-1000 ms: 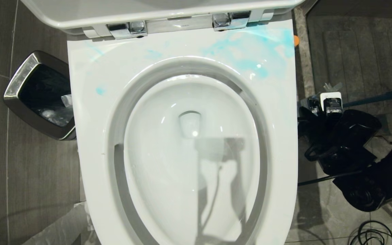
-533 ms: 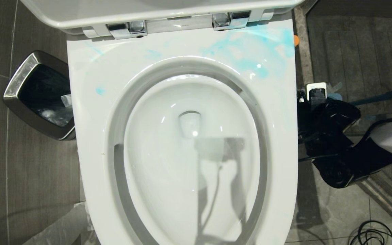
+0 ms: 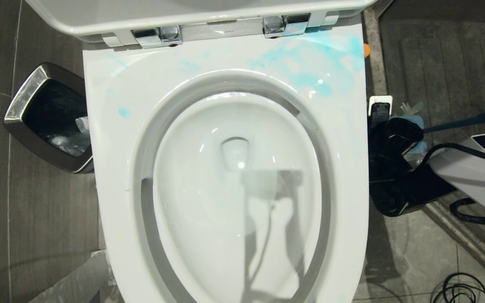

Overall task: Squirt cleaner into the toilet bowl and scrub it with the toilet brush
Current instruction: Pour in the cleaning agent

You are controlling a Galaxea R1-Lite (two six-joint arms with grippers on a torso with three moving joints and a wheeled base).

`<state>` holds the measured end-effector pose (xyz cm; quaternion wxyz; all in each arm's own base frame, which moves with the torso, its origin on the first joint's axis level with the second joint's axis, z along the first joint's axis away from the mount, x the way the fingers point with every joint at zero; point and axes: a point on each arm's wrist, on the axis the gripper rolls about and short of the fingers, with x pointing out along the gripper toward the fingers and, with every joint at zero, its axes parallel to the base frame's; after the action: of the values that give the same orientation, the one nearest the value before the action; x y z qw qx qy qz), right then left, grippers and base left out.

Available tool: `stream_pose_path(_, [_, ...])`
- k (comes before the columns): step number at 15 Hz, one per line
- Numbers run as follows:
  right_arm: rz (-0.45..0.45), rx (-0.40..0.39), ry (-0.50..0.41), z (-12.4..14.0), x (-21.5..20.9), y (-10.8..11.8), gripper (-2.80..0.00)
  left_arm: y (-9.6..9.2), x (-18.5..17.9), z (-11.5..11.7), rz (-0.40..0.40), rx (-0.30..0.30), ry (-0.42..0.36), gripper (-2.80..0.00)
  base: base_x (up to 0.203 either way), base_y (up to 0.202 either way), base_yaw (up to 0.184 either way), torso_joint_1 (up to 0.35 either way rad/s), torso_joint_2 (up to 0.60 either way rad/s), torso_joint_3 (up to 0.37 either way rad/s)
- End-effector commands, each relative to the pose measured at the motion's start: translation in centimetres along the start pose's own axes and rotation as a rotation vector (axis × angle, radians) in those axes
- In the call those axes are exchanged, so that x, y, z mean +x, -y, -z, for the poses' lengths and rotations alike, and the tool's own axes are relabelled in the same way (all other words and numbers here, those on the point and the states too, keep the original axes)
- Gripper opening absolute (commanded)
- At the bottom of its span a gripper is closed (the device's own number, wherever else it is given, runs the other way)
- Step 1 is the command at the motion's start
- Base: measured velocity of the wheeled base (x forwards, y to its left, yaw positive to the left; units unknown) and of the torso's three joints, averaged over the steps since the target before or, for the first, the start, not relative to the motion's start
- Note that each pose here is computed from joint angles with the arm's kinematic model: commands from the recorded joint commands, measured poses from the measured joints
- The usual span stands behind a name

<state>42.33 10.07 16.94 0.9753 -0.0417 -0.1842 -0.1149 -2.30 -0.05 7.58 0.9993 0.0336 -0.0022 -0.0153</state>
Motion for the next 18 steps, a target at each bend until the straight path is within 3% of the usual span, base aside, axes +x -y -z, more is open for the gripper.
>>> stream_pose_path(1, [-0.002, 0.0, -0.006, 1.0, 0.1, -0.6, -2.8, 0.0, 0.0, 0.0, 0.0, 0.0, 0.0, -2.8, 0.0, 0.0, 0.0, 0.0, 0.0, 0.0])
stream_pose_path(6, [-0.004, 0.039, 0.062, 0.1, 0.6, -1.4, -2.8, 0.0, 0.0, 0.0, 0.0, 0.0, 0.0, -2.8, 0.0, 0.0, 0.0, 0.0, 0.0, 0.0])
stream_pose_path(10, [-0.011, 0.022, 0.062, 1.1, 0.0, -2.6, -2.8, 0.0, 0.0, 0.0, 0.0, 0.0, -0.002, -2.8, 0.0, 0.0, 0.0, 0.0, 0.0, 0.0])
stream_pose_path(11, [0.002, 0.019, 0.054, 1.2, 0.0, -2.7, 0.0, 0.0, 0.0, 0.0, 0.0, -0.001, -0.001, -2.8, 0.0, 0.0, 0.0, 0.0, 0.0, 0.0])
stream_pose_path(18, [0.011, 0.038, 0.086, 0.9, 0.7, -2.9, 0.0, 0.0, 0.0, 0.0, 0.0, 0.0, 0.0, -2.8, 0.0, 0.0, 0.0, 0.0, 0.0, 0.0])
